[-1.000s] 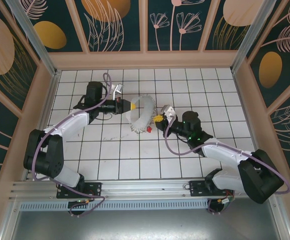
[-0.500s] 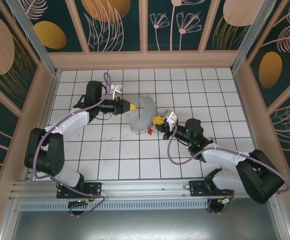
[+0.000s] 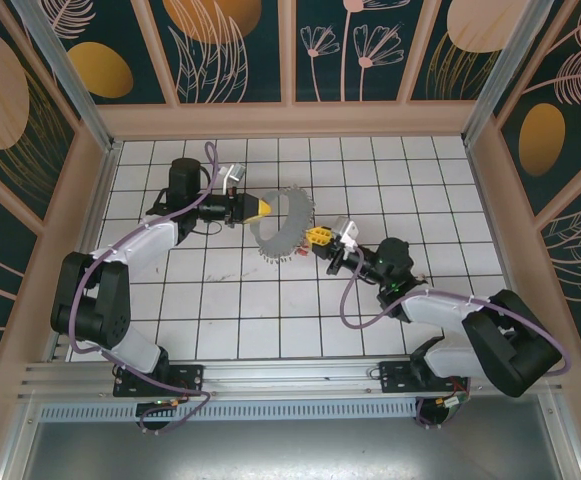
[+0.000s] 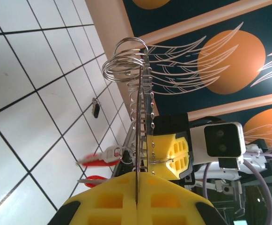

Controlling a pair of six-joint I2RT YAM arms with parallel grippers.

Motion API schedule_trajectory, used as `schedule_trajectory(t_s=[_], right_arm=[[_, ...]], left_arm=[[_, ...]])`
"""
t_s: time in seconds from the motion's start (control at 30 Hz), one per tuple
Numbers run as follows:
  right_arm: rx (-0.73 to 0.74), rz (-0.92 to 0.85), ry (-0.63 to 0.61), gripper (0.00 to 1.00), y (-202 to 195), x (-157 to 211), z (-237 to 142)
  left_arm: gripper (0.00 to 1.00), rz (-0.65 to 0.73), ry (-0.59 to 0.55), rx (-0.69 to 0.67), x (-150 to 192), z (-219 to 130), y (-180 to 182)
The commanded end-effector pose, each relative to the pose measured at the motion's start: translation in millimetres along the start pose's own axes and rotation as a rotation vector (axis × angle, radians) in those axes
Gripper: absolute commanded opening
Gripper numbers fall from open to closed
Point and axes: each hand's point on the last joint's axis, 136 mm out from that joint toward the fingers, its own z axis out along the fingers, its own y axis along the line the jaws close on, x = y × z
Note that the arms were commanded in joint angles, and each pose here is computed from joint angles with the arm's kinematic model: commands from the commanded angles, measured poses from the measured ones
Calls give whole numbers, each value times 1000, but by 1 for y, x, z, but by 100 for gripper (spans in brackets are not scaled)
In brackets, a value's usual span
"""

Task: Put the keys on the keyring

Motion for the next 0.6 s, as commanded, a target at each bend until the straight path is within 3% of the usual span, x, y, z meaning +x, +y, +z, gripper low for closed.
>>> schedule_trajectory(t_s=[0.0, 0.1, 0.17, 0.23, 0.37, 0.57], right_arm=[[-57, -70, -222, 0, 9, -61, -9], [-55, -63, -254, 0, 7, -69, -7], [-49, -57, -243, 0, 4, -69, -3], [-43, -49, -201, 0, 0, -62, 4], [-20, -19, -91, 0, -9, -43, 14], [-18, 87, 53, 0, -20, -20, 22]], left_arm=[[4, 2, -17, 25, -7, 1, -8], [11, 13, -24, -18, -8, 1, 0], [31, 14, -28, -61, -8, 1, 9], [41, 18, -53, -123, -10, -1, 21], [47, 64, -116, -217, -17, -7, 29], [55, 98, -214, -503, -24, -32, 66]])
